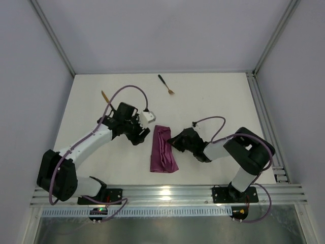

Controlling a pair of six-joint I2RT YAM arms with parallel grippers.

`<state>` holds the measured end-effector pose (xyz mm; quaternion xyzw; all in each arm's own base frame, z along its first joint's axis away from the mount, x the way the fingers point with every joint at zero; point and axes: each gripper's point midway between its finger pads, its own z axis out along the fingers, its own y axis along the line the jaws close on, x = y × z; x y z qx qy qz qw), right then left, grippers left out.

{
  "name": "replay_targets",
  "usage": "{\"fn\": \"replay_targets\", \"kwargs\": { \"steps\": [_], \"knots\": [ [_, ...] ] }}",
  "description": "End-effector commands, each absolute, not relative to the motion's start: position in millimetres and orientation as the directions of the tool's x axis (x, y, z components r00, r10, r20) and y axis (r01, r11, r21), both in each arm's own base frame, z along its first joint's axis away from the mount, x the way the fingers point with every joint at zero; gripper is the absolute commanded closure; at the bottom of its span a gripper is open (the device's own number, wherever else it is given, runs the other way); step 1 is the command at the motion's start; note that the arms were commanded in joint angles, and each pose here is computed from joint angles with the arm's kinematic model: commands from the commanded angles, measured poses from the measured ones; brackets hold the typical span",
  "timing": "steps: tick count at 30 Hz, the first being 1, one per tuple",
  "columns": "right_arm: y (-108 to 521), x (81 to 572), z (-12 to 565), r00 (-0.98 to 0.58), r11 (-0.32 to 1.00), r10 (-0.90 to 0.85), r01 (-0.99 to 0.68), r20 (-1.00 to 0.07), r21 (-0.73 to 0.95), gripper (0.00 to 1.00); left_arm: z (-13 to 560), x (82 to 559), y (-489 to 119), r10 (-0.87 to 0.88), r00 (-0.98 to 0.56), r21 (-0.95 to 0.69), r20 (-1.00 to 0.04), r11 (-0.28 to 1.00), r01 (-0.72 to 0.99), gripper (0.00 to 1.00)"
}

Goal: Fold the napkin into a case and place the utensils inside
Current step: Move the right arm to the center of the board with the 2/3-rectangle-folded napkin.

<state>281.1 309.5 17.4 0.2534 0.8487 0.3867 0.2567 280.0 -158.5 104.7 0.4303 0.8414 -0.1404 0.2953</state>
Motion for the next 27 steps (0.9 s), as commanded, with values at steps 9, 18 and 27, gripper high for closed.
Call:
{"fn": "replay_targets", "kwargs": {
  "steps": [9, 18, 27],
  "knots": [
    [197.3, 248.4, -19.2, -0.427, 0.482, 0.868, 0.600, -0.254, 0.638, 0.96, 89.8, 170.2, -259.3, 0.809, -0.144, -0.053, -0.570, 0.139, 0.989, 0.11],
    [209.6, 249.7, -23.3, -0.397, 0.430, 0.897, 0.683, -0.194, 0.591, 0.96, 125.9, 170.0, -330.9, 0.707, -0.167, -0.073, -0.687, 0.162, 0.984, 0.01],
    [216.3, 241.4, -27.3, -0.355, 0.363, 0.927, 0.780, -0.116, 0.509, 0.96, 121.1, 145.9, -342.6, 0.689, -0.118, -0.085, -0.716, 0.082, 0.993, 0.31]
  ]
}}
